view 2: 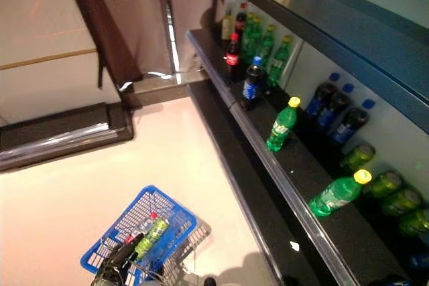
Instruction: Pick up the drink and place into the basket.
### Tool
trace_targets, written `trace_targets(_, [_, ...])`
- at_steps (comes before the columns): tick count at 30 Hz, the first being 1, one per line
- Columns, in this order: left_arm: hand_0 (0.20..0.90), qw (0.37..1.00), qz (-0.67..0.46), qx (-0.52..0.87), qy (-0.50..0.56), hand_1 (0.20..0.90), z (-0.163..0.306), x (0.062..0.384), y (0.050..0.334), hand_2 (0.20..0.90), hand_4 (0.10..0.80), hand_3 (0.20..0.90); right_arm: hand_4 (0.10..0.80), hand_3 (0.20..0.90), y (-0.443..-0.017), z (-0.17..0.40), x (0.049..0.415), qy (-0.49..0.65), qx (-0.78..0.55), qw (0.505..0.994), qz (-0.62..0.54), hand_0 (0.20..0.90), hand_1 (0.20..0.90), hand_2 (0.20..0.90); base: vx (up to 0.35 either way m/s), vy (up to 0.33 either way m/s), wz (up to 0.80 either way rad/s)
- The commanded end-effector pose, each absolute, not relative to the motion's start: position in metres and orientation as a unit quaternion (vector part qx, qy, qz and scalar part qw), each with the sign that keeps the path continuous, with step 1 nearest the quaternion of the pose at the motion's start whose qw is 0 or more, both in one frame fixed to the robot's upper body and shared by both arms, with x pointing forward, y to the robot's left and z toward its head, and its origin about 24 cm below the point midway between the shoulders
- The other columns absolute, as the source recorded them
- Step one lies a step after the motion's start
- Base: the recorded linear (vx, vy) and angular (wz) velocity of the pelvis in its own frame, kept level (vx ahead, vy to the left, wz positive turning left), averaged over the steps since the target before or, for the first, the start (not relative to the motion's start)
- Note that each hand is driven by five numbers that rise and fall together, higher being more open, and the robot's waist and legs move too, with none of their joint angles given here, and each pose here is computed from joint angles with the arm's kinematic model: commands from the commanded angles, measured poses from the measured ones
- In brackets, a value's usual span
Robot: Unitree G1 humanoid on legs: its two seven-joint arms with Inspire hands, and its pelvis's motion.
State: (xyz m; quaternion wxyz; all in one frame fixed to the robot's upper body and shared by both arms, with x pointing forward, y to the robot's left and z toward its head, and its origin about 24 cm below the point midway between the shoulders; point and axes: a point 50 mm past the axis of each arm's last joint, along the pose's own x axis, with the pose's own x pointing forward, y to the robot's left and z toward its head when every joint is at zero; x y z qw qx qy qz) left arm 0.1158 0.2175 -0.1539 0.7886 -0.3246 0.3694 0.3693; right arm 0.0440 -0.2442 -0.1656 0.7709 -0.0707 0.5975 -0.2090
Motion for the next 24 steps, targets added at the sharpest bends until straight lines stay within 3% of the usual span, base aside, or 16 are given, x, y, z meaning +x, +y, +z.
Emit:
trace_targets(1, [0.3,0.775,0.429,-0.304,0.35,0.3,-0.152,0.091,0.244,0.3,0.1,0.2,0.8,0.9,-0.246,-0.167,0.009,0.619,-0.054,0.739,-0.261,0.9,0.9,0.9,0.388,0.555,-0.11])
trace_targets(4, [0.3,0.796,0.42,-0.282,0.332,0.3,-0.144,0.1,0.26,0.3,0.1,0.2,0.8,0.9,-0.244,-0.166,0.01,0.601,-0.095,0.757,-0.239,0.9,0.9,0.9,0.344,0.499,-0.15])
trace_targets(8, [0.3,0.82,0.401,-0.269,0.308,0.3,-0.134,0.117,0.27,0.3,0.1,0.2,0.8,0.9,-0.243,-0.165,0.02,0.586,-0.063,0.767,-0.254,0.9,0.9,0.9,0.213,0.211,-0.31])
trace_targets(16, [0.3,0.825,0.366,-0.27,0.335,0.3,-0.144,0.116,0.246,0.3,0.1,0.2,0.8,0.9,-0.241,-0.167,0.017,0.59,-0.024,0.759,-0.274,0.9,0.9,0.9,0.263,0.106,0.17])
trace_targets(21, [0.3,0.824,0.351,-0.259,0.362,0.3,-0.15,0.111,0.229,0.3,0.1,0.2,0.8,0.9,-0.237,-0.168,0.015,0.59,0.002,0.754,-0.287,0.9,0.9,0.9,0.345,0.049,-0.44])
trace_targets(24, [0.3,0.82,0.352,-0.26,0.37,0.3,-0.152,0.109,0.225,0.3,0.1,0.2,0.8,0.9,-0.236,-0.168,0.018,0.587,0.002,0.754,-0.295,0.9,0.9,0.9,0.287,0.016,0.47])
